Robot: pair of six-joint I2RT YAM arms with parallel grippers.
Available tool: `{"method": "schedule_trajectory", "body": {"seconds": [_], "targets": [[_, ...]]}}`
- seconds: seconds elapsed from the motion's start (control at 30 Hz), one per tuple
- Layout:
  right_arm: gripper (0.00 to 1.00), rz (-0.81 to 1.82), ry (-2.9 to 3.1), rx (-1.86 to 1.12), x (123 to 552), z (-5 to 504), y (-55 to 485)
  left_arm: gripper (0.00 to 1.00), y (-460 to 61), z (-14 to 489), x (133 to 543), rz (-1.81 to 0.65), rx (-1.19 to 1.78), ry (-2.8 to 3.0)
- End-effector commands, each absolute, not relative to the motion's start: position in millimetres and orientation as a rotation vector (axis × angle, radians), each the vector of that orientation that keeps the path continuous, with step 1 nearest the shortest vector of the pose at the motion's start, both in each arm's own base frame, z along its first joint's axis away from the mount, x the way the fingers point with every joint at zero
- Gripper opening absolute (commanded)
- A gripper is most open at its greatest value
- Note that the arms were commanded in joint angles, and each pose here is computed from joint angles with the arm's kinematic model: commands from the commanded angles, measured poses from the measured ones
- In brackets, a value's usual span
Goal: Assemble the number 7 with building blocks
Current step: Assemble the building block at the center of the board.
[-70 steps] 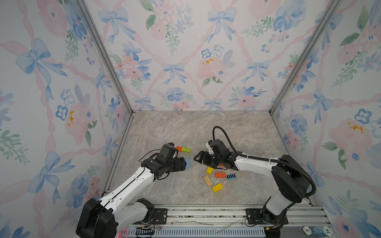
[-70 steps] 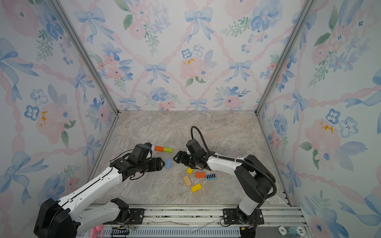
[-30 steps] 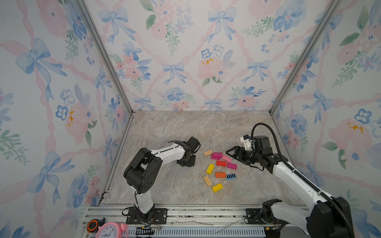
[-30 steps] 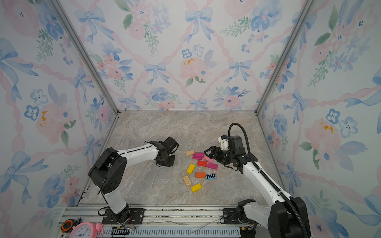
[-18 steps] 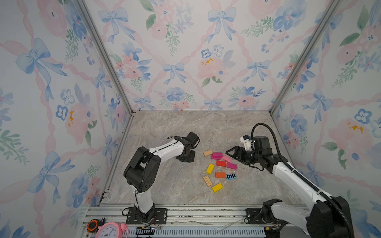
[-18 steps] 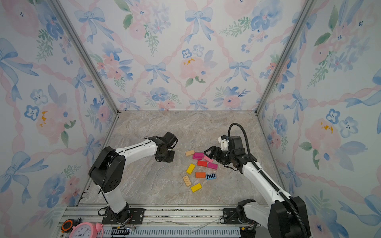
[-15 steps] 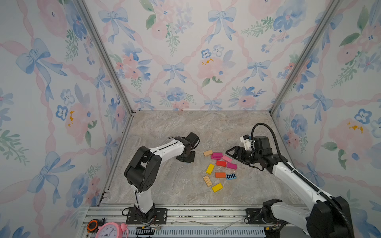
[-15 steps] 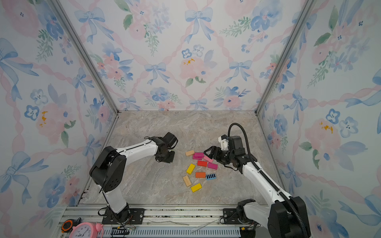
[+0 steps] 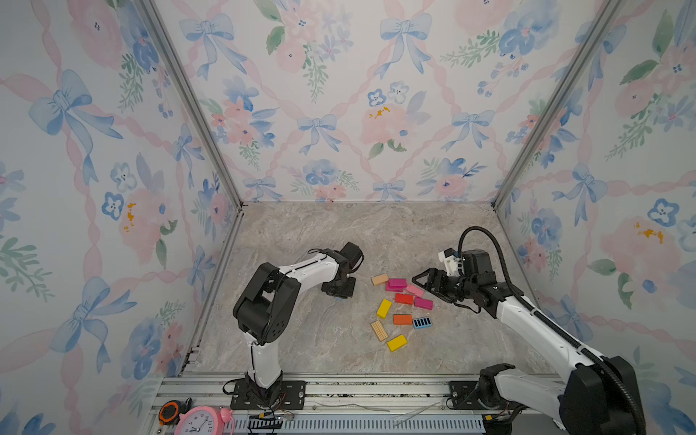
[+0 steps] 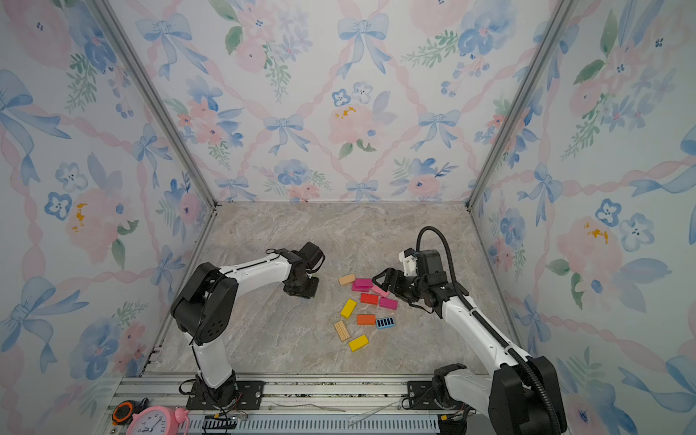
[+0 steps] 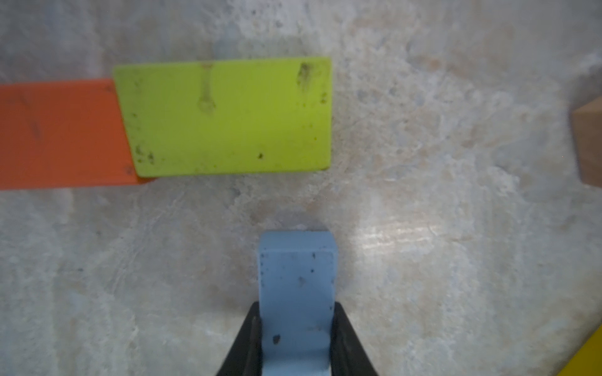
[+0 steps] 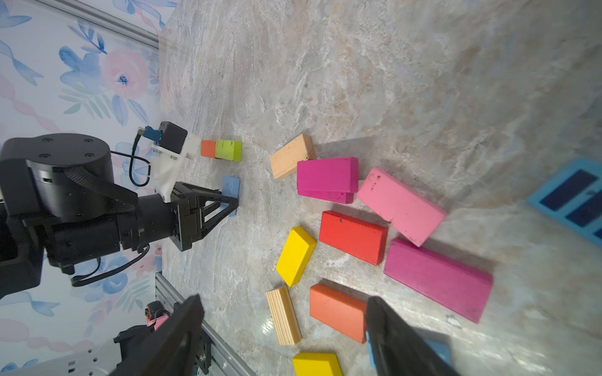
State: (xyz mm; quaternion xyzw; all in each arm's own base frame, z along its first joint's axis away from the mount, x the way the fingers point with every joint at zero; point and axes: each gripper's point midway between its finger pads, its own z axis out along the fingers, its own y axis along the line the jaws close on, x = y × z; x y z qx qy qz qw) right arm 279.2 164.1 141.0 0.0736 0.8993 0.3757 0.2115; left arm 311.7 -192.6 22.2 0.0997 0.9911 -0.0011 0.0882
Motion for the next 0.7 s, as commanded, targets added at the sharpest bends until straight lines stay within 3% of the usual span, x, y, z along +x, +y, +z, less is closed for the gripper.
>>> {"method": "schedule_trajectory", "body": {"seconds": [0.0,0.67], "targets": [[0.81,1.049,2.505,0.229,279.8,134.5,161.7,0.11,-188.7,13.9,311.9,0.024,0.321,2.985],[0.81,1.044,2.5,0.247,279.8,133.7,157.9,0.1,-185.3,4.2,318.2,0.048,0.322,3.001]]}}
